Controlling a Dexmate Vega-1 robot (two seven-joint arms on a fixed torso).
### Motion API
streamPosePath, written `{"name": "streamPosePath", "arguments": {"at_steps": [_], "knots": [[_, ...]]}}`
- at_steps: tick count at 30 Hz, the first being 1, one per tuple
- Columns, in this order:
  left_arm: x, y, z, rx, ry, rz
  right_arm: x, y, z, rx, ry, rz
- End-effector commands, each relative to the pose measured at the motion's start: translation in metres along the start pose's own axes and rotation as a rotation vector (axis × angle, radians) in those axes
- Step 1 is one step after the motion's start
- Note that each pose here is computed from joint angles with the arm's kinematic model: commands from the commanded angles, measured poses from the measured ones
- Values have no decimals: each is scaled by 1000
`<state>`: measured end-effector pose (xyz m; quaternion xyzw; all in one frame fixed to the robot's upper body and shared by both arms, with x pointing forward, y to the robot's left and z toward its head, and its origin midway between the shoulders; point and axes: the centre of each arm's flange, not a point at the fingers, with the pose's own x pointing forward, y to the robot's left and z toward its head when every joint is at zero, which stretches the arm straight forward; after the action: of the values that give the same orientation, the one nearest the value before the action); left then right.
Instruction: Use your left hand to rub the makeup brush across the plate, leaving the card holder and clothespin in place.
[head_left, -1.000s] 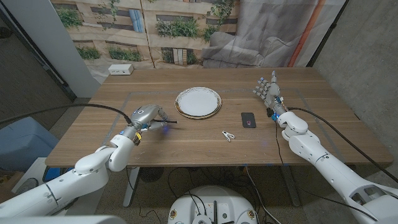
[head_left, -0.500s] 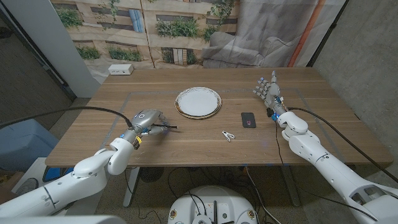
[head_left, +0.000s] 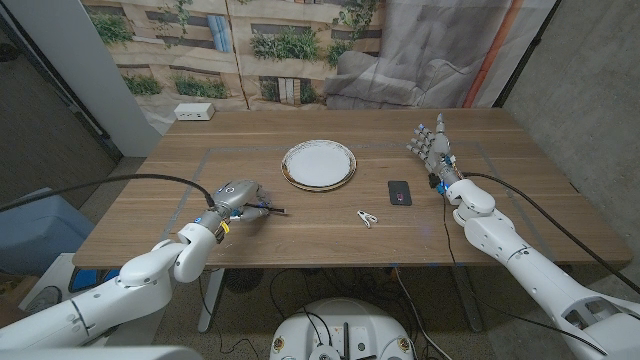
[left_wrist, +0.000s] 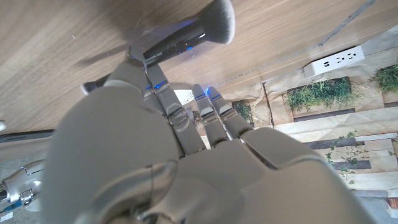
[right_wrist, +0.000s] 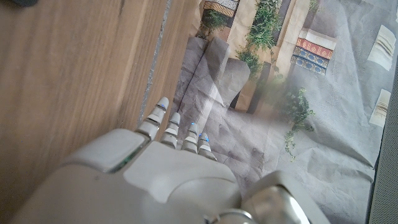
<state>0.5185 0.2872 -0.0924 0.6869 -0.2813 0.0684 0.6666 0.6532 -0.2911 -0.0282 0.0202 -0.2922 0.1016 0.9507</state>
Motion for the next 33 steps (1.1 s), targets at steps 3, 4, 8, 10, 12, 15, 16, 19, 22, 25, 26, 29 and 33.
{"name": "streamPosePath", "arguments": {"at_steps": [3,4,8,10,12,15,16,19,22,25,26,29,33], "knots": [[3,-4,2,37,6,-40,0,0,0,0,0,0],[3,-4,3,39,5,-40,0,0,0,0,0,0],[4,-5,4,47,1,-48,0,0,0,0,0,0],[5,-4,4,46,1,-48,0,0,0,0,0,0],[5,-4,4,49,1,-49,0,0,0,0,0,0],[7,-3,4,54,4,-52,0,0,0,0,0,0],[7,-2,4,59,7,-49,0,0,0,0,0,0],[9,-1,3,54,7,-52,0,0,0,0,0,0],[10,0,3,58,2,-51,0,0,0,0,0,0],[13,2,2,56,-2,-63,0,0,0,0,0,0],[13,3,2,58,-3,-67,0,0,0,0,0,0],[15,3,3,58,-12,-82,0,0,0,0,0,0],[17,6,4,58,-19,-101,0,0,0,0,0,0]]}}
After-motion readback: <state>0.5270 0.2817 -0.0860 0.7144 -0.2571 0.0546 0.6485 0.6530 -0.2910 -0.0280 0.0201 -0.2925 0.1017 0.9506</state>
